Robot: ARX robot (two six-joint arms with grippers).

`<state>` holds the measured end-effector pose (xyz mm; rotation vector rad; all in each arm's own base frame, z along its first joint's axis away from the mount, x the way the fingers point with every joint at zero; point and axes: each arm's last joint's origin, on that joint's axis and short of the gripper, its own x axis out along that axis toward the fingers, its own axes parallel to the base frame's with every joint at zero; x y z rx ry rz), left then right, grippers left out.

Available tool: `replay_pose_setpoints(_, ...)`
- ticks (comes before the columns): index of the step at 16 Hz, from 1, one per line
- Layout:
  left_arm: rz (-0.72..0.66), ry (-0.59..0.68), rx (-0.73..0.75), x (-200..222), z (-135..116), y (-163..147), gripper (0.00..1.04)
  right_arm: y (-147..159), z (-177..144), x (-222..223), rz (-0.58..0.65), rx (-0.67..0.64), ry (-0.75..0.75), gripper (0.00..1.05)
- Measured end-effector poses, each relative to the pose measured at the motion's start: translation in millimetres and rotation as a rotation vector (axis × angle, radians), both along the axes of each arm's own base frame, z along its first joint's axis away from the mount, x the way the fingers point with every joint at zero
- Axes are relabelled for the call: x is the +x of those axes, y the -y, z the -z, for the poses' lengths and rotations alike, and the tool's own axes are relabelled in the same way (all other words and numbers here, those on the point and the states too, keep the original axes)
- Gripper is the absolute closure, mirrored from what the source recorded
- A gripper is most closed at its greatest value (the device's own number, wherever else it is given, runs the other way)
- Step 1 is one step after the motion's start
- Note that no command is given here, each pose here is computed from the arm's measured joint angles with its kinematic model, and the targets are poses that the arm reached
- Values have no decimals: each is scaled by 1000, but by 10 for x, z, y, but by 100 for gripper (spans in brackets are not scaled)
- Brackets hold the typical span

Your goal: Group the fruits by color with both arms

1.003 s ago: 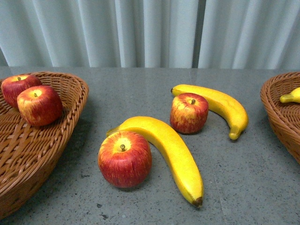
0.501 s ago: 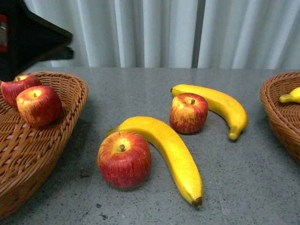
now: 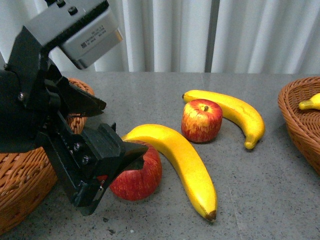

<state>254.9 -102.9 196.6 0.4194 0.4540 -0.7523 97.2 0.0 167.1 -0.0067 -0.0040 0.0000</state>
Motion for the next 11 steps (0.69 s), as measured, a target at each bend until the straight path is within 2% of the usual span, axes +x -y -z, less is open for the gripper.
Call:
replay_pose_setpoints(5, 73, -31, 47, 66, 234, 129, 7, 0, 0, 0, 0, 0, 0, 6)
replay_pose_setpoints(11, 97, -41, 57, 195, 415, 177, 7, 0, 0, 0, 0, 0, 0, 6)
